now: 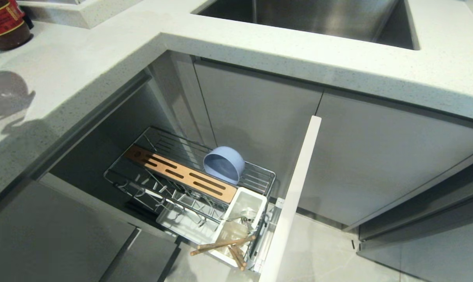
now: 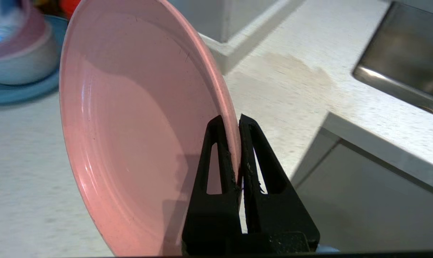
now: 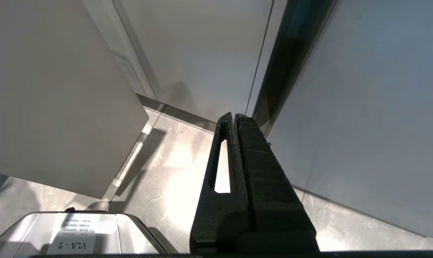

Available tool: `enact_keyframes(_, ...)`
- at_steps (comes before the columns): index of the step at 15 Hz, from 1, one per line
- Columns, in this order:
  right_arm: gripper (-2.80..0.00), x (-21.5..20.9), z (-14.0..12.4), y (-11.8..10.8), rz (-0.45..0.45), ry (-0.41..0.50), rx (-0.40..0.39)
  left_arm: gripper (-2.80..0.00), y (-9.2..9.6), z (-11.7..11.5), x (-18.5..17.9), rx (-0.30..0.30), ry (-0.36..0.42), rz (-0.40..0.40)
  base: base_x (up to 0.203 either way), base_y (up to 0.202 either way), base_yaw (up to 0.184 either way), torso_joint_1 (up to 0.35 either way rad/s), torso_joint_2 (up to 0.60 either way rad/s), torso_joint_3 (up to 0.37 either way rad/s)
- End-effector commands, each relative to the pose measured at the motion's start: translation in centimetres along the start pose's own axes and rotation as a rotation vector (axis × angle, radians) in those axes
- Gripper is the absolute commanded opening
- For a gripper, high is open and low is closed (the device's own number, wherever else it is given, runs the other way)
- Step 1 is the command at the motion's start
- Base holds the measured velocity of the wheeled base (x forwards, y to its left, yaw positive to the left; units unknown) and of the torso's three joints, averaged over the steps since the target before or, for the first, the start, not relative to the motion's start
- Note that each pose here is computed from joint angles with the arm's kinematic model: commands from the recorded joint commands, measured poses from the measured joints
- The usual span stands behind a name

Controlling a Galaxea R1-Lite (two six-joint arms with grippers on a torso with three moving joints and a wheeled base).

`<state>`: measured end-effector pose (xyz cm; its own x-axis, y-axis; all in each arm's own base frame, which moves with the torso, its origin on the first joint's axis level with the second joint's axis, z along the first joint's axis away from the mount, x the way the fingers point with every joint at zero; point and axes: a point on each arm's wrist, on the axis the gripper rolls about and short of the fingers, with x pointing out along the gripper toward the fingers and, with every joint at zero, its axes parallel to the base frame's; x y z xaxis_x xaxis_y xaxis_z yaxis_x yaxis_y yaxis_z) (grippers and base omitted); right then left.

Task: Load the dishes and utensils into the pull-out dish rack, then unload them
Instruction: Take the plate out of the cupboard

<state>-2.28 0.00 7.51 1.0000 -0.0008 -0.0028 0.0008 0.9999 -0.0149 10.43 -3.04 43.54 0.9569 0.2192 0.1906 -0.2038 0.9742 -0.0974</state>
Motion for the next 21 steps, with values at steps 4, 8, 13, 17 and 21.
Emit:
enact_keyframes(4,-2.80,0.0,0.0,0.0,0.000,0.000,0.000,-2.80,2.5,-0.7,-0.6,0.102,-0.002,0.137,0.000,0.000,0.000,0.000,0.00,0.000)
enact_keyframes(8,-2.80,0.0,0.0,0.0,0.001,0.000,0.000,-2.80,3.7,-2.5,-0.7,0.140,0.042,0.187,0.000,0.000,0.000,0.000,0.00,0.000)
enact_keyframes(13,-2.80,0.0,0.0,0.0,0.001,0.000,0.000,-2.80,4.2,-2.9,-1.5,0.159,0.090,0.172,0.000,0.000,0.000,0.000,0.00,0.000)
enact_keyframes(17,-2.80,0.0,0.0,0.0,0.001,0.000,0.000,-2.80,4.3,-2.1,-1.8,0.286,0.097,0.156,0.000,0.000,0.000,0.000,0.00,0.000)
enact_keyframes(21,-2.80,0.0,0.0,0.0,0.001,0.000,0.000,-2.80,4.1,-3.1,-1.0,0.555,0.248,0.119,0.000,0.000,0.000,0.000,0.00,0.000)
